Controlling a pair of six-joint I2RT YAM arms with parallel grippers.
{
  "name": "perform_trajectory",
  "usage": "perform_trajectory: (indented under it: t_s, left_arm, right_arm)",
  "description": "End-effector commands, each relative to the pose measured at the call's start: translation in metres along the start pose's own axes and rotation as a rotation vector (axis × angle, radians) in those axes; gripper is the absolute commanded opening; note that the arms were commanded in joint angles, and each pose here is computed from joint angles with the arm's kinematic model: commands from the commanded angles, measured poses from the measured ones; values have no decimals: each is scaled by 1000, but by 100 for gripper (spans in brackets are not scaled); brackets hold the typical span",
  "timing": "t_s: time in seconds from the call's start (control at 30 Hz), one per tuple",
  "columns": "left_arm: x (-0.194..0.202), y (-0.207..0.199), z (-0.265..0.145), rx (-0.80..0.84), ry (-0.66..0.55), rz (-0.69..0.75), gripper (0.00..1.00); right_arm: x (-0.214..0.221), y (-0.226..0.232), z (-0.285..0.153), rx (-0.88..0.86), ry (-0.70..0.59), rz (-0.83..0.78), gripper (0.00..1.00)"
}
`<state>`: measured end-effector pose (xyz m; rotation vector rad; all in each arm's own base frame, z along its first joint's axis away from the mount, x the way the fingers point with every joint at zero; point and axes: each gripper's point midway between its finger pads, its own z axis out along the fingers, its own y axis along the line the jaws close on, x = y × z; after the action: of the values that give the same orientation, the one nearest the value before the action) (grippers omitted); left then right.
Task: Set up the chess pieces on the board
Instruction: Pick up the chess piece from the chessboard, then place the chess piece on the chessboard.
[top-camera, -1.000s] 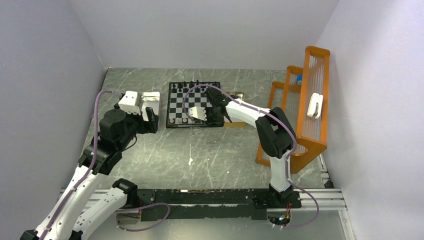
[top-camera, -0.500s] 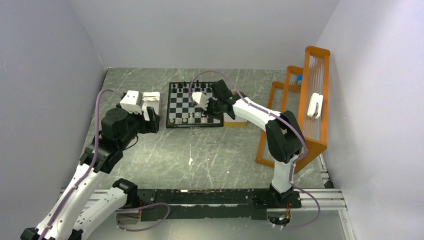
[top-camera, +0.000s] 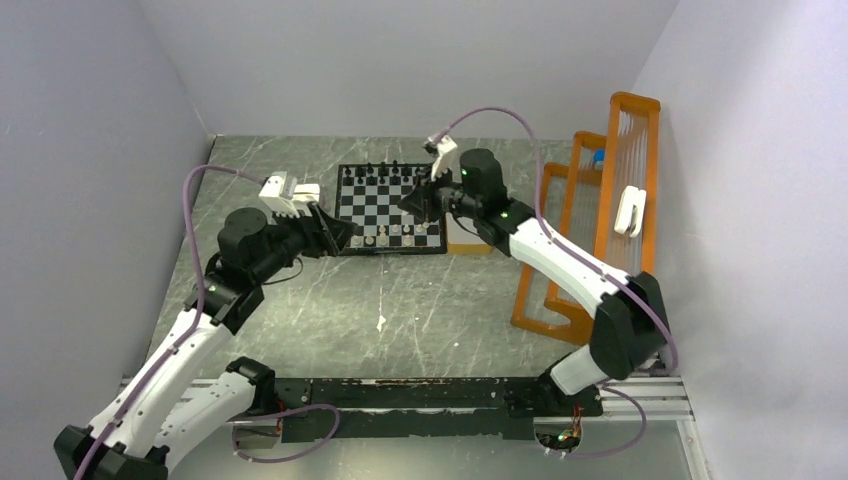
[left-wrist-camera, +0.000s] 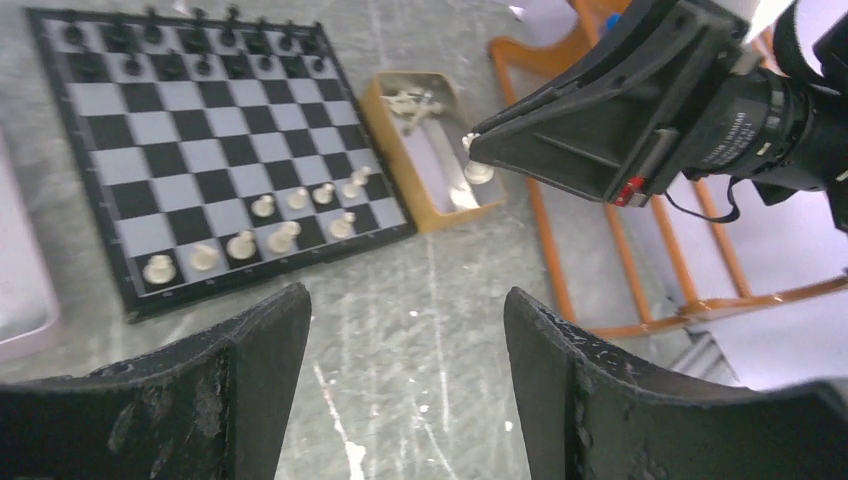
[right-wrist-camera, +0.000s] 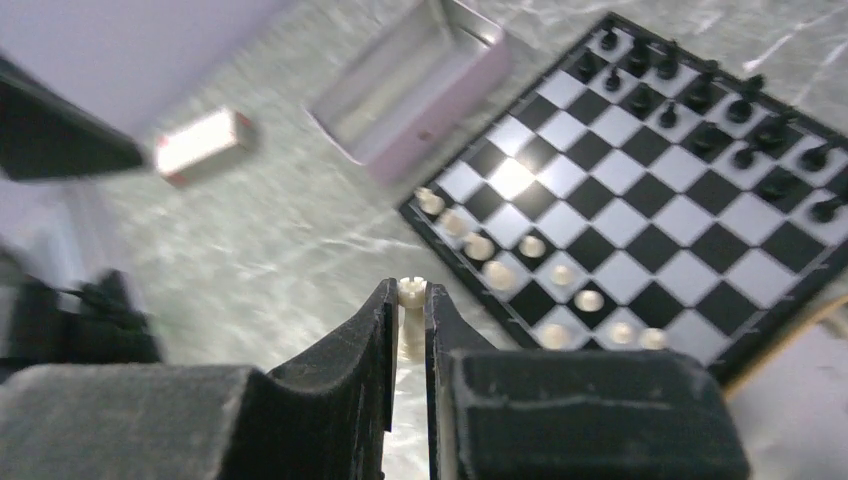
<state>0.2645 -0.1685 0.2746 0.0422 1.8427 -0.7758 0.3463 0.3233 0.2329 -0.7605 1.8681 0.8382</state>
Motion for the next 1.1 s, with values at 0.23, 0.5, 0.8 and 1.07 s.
perform_trajectory:
  t_s: [0.23, 0.5, 0.8, 1.07]
  left_arm:
    - [-10, -92, 17, 558, -17, -181, 73]
    - [-11, -116, 25, 721, 16, -235, 76]
    - [-14, -134, 32, 786, -1, -253, 71]
    - [-20, -142, 31, 813, -24, -243, 62]
  right_arm:
    - [-81, 71, -63, -252, -393, 465, 8]
    - [-94, 80, -81, -280, -452, 489, 7]
    - [-94, 84, -83, -295, -449, 496, 7]
    - [-96, 87, -87, -299, -456, 491, 8]
